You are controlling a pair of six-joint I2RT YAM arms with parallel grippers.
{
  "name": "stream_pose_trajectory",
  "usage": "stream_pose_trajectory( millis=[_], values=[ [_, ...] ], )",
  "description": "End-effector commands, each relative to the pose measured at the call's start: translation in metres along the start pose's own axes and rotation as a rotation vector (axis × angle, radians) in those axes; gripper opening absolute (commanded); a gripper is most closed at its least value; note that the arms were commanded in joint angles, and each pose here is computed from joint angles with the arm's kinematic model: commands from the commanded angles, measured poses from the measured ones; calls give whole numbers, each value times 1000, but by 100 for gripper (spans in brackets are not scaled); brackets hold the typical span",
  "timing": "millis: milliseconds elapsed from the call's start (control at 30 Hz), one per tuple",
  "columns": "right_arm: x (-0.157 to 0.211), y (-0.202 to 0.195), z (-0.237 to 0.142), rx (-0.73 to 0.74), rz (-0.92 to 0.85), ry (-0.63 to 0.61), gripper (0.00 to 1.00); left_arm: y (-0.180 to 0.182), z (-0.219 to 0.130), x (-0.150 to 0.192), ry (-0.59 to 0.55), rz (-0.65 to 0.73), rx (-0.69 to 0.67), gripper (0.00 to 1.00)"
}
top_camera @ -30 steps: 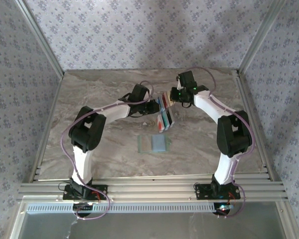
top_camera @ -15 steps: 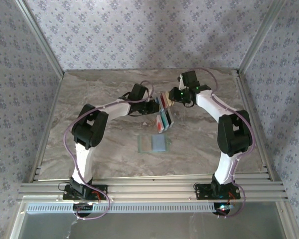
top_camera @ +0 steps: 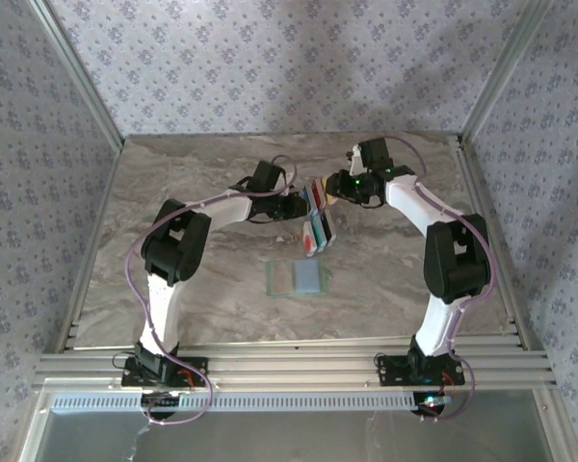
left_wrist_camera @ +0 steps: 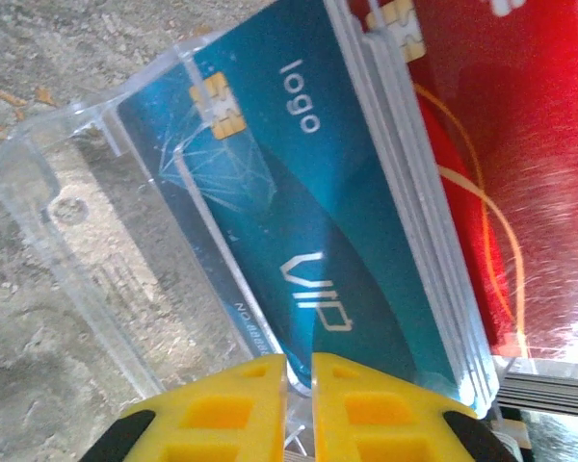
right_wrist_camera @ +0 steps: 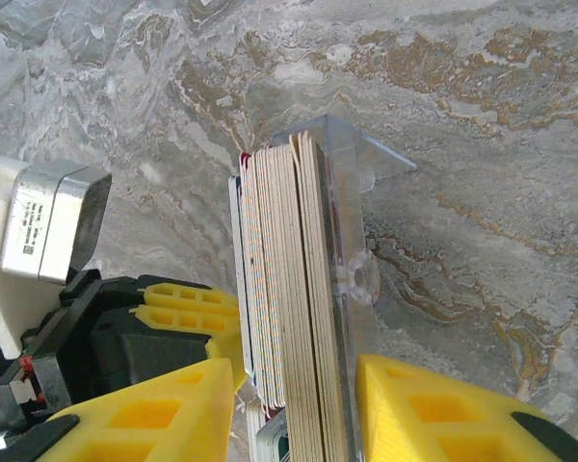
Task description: Put the credit cards into the card holder
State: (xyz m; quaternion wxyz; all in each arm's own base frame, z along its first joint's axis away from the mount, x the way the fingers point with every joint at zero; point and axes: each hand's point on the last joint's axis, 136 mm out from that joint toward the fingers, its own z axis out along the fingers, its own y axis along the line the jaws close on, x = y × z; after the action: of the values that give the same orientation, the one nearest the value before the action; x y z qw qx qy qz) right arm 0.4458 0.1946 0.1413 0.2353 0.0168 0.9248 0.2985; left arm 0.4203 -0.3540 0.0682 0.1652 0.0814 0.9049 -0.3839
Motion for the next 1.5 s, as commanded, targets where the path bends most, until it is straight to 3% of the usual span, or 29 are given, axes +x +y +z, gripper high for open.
stream_pose_trajectory(
  millis=[0, 700, 1167, 1467],
  values=[
    [-8, 9, -9, -33, -2, -8, 40, -9, -3, -5, 24, 22, 31, 14],
    [-15, 0, -3, -19, 15, 7, 33, -54, -50, -42, -75, 36, 118, 15],
    [-16, -11, -2, 5, 28, -3, 32, -71, -29, -70, -70, 12, 200, 7],
    [-12, -9, 9, -40, 45, 33, 34, -76, -12, -68, -36, 0, 242, 6]
  ],
)
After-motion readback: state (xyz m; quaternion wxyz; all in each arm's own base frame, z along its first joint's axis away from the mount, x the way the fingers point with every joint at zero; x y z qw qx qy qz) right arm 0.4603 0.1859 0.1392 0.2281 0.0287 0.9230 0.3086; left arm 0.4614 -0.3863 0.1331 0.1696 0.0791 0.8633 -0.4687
